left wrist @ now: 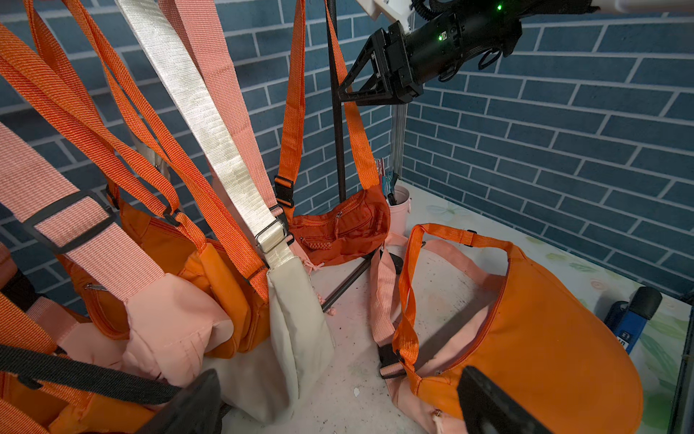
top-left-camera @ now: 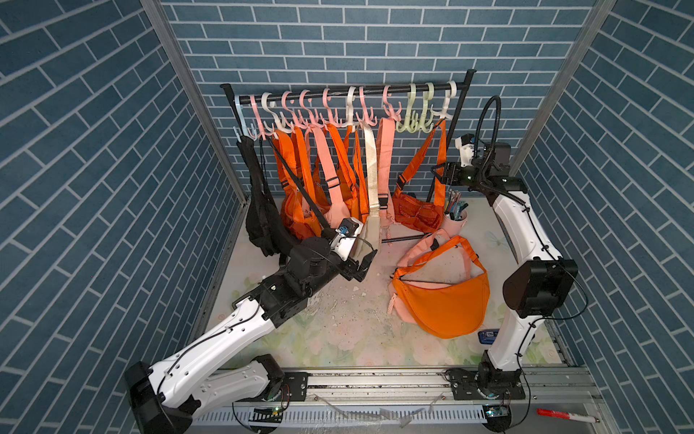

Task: Take the bag off the hook
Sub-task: Pick up the bag from the hook.

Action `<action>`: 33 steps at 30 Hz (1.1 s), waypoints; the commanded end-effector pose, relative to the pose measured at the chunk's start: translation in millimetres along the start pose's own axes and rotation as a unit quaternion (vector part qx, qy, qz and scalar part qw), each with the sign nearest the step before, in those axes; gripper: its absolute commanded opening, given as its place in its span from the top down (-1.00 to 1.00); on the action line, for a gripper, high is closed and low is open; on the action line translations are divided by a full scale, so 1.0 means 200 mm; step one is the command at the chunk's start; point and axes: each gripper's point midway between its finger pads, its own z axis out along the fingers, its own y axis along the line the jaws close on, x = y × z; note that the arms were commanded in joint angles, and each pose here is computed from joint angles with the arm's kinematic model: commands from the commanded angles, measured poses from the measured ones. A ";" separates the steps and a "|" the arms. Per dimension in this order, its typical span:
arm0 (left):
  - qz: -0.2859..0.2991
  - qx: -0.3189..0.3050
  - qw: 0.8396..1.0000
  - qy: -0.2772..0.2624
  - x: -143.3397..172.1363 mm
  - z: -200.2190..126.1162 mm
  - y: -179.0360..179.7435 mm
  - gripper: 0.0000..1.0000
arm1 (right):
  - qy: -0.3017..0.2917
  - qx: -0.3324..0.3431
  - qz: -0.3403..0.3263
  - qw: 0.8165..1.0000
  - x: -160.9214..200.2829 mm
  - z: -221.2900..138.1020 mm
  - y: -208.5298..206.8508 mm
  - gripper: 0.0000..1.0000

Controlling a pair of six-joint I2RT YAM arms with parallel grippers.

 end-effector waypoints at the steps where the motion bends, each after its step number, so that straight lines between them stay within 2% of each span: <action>1: -0.001 0.002 1.000 0.002 0.02 0.02 0.00 -0.99 | 0.016 0.013 -0.016 1.000 0.04 0.06 -0.06 -0.39; 6: -0.001 0.004 1.000 0.004 0.03 0.02 0.00 -0.99 | 0.018 0.013 -0.014 1.000 0.05 0.07 -0.07 -0.28; 8: 0.001 0.002 1.000 0.003 0.03 0.02 0.00 -0.99 | 0.017 0.016 -0.012 1.000 0.05 0.07 -0.07 -0.15; 10: 0.002 -0.002 1.000 0.002 0.02 0.02 0.01 -0.99 | 0.015 0.018 -0.007 1.000 0.04 0.07 -0.08 0.08; 14: 0.002 -0.002 1.000 0.000 0.02 0.01 0.01 -0.99 | 0.010 0.018 0.001 1.000 0.03 0.06 -0.07 0.74; 16: 0.002 0.000 1.000 -0.001 0.02 0.01 0.01 -0.99 | 0.008 0.022 0.004 1.000 0.03 0.05 -0.06 1.00; 25: 0.001 -0.007 1.000 -0.003 0.02 0.01 0.02 -0.99 | -0.018 0.005 0.007 1.000 -0.05 -0.08 0.05 1.00; 33: 0.006 -0.017 1.000 -0.002 0.02 0.02 0.04 -0.99 | -0.031 -0.013 0.015 0.999 -0.04 -0.17 0.15 1.00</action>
